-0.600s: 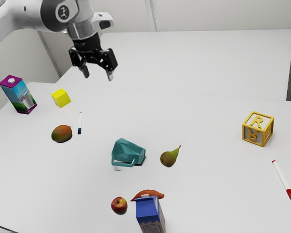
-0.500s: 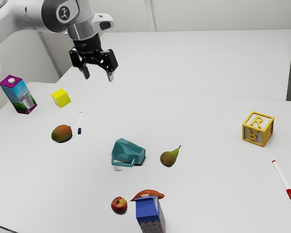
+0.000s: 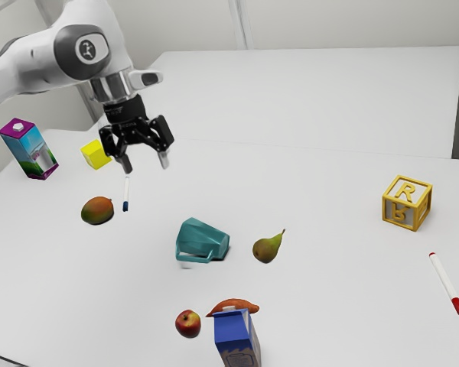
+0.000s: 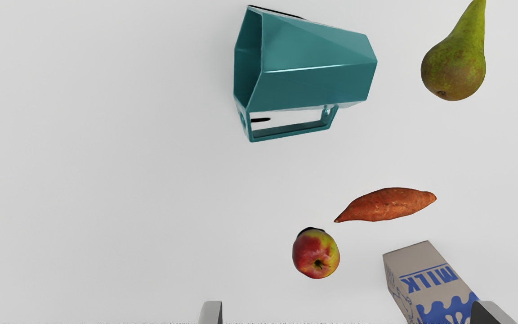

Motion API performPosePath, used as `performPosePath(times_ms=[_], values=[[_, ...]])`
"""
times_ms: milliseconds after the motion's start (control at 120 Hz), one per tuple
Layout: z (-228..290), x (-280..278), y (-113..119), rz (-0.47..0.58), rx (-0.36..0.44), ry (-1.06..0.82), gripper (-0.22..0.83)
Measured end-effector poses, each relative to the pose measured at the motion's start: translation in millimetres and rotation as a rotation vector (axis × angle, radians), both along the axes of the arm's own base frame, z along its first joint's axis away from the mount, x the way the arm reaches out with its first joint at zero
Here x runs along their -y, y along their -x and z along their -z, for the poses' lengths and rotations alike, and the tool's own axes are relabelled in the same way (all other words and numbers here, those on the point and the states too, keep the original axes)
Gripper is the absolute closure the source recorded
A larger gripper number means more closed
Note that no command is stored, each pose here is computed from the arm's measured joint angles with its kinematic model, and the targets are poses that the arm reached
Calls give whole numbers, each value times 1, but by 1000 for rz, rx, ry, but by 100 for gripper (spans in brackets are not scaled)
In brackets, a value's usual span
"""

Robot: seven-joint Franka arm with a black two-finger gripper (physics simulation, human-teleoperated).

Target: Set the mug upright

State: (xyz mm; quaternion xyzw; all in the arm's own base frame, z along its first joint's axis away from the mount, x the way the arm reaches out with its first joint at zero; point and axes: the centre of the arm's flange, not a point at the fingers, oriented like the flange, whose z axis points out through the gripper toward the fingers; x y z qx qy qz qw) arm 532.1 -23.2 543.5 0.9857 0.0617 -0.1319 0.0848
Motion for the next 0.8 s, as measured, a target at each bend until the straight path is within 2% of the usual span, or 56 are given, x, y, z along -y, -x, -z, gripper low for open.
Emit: performPosePath(times_ms=[117,258,450,617,800], values=[[33,-12,6,-1,-13,69,0],[75,-30,12,8,7,167,0],[123,-60,15,12,115,284,0],[164,-82,8,5,198,362,0],[195,-51,1,96,252,445,0]])
